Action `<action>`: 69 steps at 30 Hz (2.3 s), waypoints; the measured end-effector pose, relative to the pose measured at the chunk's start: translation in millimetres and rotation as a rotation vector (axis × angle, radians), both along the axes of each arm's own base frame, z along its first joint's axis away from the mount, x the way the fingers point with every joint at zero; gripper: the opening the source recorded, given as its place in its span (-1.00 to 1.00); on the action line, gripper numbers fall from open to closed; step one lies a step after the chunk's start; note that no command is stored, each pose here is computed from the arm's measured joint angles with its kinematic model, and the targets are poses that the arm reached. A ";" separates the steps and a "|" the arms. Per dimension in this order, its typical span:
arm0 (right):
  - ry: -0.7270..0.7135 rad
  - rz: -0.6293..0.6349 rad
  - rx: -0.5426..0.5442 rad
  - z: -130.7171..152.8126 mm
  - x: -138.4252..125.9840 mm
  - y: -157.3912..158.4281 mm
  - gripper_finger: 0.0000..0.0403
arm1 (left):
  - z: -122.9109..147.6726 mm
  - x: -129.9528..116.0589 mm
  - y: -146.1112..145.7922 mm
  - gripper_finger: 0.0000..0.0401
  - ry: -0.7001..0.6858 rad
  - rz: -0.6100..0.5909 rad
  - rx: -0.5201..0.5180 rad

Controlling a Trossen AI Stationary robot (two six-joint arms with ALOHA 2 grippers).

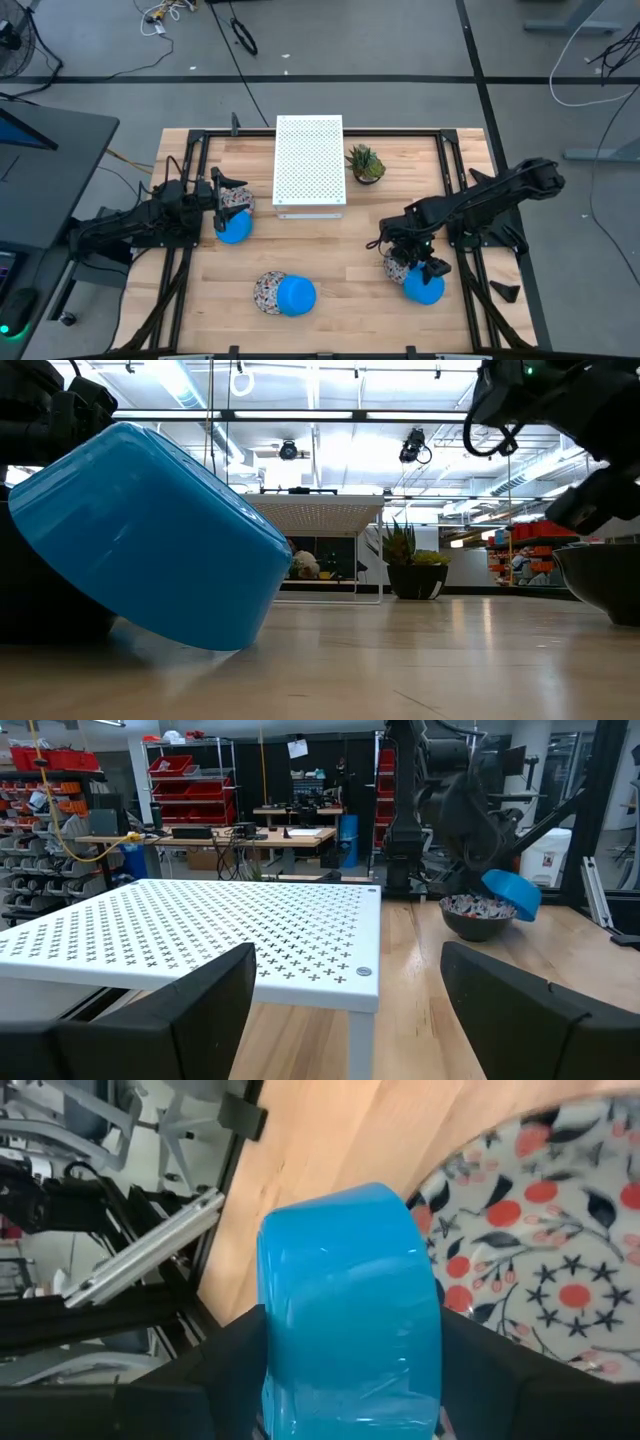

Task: Pick & Place Mini bowls
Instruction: Put the bottom right blue bowl on the shelf

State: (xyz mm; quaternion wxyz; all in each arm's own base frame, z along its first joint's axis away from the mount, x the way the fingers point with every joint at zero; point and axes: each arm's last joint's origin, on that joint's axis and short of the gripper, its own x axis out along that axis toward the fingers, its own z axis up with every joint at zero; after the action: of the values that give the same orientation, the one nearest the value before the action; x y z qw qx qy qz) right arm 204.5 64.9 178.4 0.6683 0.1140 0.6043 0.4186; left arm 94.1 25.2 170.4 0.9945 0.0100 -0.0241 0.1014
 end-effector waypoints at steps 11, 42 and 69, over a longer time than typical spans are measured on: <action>0.041 -0.061 0.068 41.7 0.9 1.6 0.24 | -0.1 0.0 0.0 0.61 0.000 0.000 0.000; -0.910 0.022 -0.482 195.9 20.5 -12.1 0.24 | 0.0 0.0 0.0 0.61 0.000 0.000 0.000; -1.633 0.104 -1.281 248.2 64.5 -24.6 0.24 | 0.0 0.0 0.0 0.61 -0.001 0.000 0.000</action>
State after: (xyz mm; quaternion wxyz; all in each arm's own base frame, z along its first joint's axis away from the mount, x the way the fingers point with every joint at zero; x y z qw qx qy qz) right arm 269.1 40.3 426.6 0.7908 -0.6068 0.0809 -0.0027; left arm 94.1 25.2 170.4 0.9945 0.0101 -0.0245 0.1014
